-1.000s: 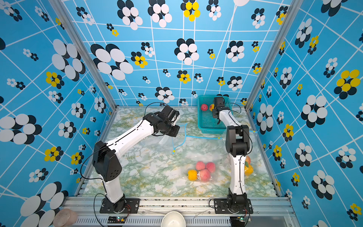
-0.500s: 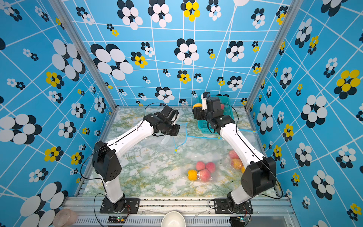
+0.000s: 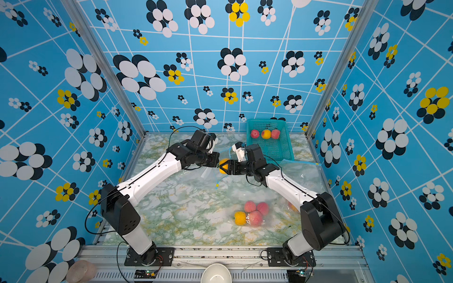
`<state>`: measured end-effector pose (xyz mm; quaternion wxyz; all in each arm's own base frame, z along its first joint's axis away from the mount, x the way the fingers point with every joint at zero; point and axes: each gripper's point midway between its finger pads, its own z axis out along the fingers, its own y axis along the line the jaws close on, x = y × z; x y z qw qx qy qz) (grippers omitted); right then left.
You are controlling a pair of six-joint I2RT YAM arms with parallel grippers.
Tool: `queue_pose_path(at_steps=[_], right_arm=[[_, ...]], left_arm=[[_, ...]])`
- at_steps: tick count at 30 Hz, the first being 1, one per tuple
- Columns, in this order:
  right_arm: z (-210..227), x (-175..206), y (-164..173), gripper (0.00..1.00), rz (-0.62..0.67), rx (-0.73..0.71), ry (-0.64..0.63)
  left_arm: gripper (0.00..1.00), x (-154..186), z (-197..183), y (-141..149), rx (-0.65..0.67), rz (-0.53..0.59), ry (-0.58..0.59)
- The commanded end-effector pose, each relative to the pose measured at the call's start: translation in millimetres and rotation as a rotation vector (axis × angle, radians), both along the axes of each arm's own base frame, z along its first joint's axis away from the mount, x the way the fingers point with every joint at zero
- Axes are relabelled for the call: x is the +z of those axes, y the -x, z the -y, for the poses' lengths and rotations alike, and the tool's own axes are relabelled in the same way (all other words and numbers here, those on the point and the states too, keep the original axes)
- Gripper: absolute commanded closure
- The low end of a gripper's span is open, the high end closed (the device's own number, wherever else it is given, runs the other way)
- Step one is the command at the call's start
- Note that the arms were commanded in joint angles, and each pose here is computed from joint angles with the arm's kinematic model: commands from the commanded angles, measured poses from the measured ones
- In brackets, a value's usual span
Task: Place the peach in a zip-top bag and seal the zipper
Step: Place the peach in the zipper food storage bag.
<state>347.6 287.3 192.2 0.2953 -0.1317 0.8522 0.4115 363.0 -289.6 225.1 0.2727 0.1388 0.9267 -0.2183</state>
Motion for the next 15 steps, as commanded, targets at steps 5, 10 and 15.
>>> queue_pose_path(at_steps=[5,10,15], right_arm=[[-6,-12,-25,0.19,-0.059,-0.072,0.031],[-5,-1,-33,0.16,-0.065,-0.085,-0.024],[23,23,-47,0.18,-0.036,-0.149,-0.064]], left_arm=[[0.94,16,6,16,-0.032,0.014,0.02],[0.94,9,-1,14,-0.012,0.016,-0.014],[0.94,1,-5,9,0.002,0.01,-0.039]])
